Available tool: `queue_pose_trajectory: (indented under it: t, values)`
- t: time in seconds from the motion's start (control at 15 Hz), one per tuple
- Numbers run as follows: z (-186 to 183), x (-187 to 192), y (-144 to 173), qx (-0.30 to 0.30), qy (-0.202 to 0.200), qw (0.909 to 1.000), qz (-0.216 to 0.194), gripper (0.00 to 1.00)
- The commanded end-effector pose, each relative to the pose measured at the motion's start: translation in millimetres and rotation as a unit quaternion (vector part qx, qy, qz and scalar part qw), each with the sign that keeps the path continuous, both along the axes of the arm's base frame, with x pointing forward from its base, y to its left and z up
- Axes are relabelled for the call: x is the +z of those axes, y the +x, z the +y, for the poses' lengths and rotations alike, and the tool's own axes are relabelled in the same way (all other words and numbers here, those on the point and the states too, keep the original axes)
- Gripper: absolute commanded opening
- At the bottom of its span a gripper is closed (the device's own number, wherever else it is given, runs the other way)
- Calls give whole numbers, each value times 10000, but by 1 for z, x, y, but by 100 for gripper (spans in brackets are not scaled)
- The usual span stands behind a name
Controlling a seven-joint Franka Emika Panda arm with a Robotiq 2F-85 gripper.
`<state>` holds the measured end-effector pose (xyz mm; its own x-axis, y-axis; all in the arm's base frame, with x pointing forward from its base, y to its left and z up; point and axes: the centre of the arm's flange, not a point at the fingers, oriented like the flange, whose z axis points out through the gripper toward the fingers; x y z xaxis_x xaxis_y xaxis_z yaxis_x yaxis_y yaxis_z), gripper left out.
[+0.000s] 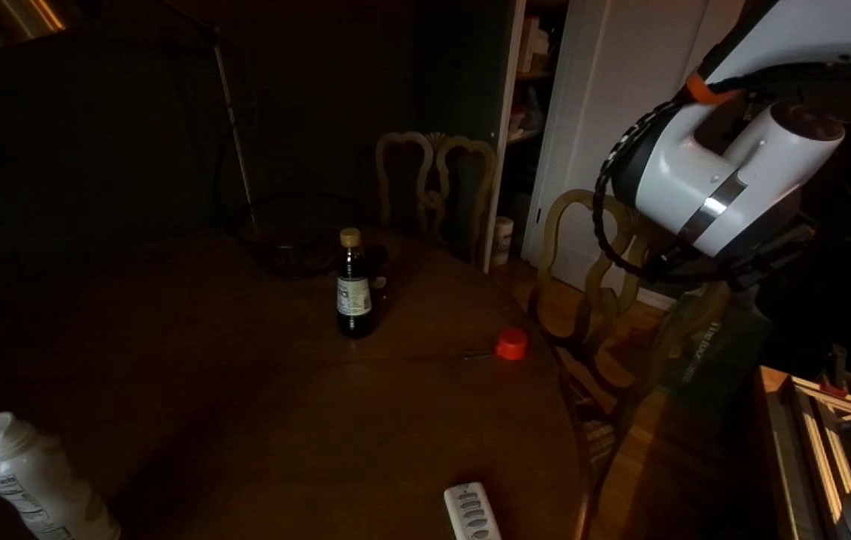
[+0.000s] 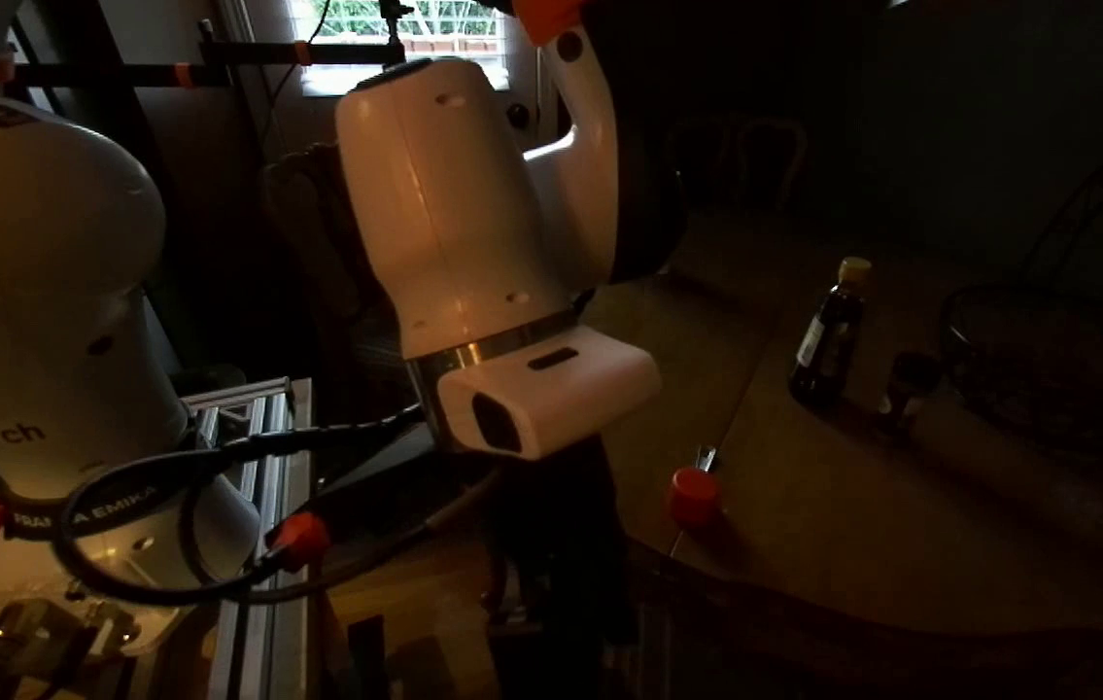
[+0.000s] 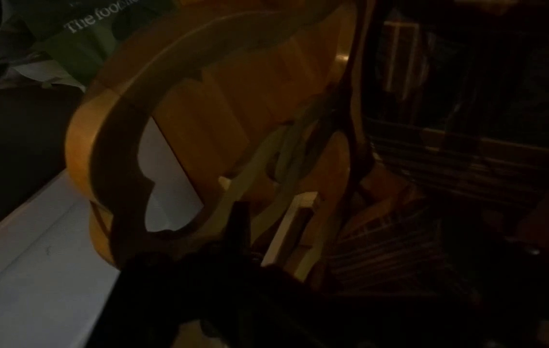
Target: Push the chair at the front outwards.
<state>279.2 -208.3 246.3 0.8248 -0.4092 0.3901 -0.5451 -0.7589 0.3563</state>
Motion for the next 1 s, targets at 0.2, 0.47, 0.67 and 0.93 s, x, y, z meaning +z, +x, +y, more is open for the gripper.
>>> queue_pose_trajectory:
  t: [0.2, 0.47, 0.67, 0.93]
  values:
    - [55, 73, -26, 135, 1026, 9946, -117, 100]
    - [78, 81, -44, 43, 1684, 9857, -1, 100]
    - [93, 102, -52, -56, 2026, 9792, 120, 100]
    - [101, 162, -64, -179, 2251, 9740, 162, 100]
